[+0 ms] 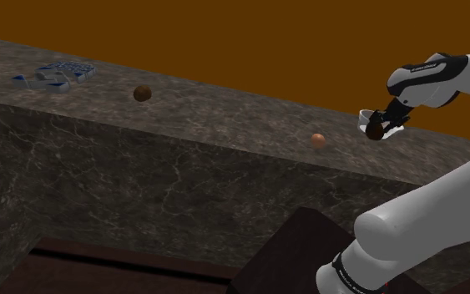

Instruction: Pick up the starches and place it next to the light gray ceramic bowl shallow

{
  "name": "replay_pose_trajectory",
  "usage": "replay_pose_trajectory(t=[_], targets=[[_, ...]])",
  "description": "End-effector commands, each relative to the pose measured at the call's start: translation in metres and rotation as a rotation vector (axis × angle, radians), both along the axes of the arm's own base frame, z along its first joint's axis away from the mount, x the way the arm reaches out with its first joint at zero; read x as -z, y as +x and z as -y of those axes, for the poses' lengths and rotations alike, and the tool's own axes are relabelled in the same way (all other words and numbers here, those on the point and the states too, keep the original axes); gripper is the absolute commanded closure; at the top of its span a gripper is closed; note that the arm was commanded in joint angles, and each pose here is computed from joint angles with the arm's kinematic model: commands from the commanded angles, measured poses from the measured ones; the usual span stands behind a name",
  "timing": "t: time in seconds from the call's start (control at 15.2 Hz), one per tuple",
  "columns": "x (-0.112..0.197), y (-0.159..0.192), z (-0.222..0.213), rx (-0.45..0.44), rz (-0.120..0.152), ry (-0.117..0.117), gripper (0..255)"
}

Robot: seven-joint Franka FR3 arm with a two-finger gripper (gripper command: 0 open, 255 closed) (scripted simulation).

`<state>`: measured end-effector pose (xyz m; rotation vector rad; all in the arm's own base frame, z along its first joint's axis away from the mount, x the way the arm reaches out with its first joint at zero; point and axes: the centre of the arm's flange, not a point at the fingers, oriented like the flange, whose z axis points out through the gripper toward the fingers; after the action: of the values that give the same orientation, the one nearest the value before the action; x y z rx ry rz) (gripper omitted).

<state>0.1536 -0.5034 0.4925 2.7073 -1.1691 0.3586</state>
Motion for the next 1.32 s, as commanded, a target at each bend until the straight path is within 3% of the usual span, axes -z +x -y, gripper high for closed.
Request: replay_pose_trajectory(t=[0.0, 0.46, 0.99, 1.06, 1.25], targets=[[0.011, 0.000, 0.000, 0.000, 0.000, -0.001, 255], [0.046, 0.000, 0.000, 0.000, 0.000, -0.001, 255], [0.046, 0.000, 0.000, 0.000, 0.000, -0.001, 255], [0.046, 0.002, 0.000, 0.000, 0.000, 0.000, 0], [0.045, 0.003, 0.000, 0.000, 0.000, 0.000, 0]])
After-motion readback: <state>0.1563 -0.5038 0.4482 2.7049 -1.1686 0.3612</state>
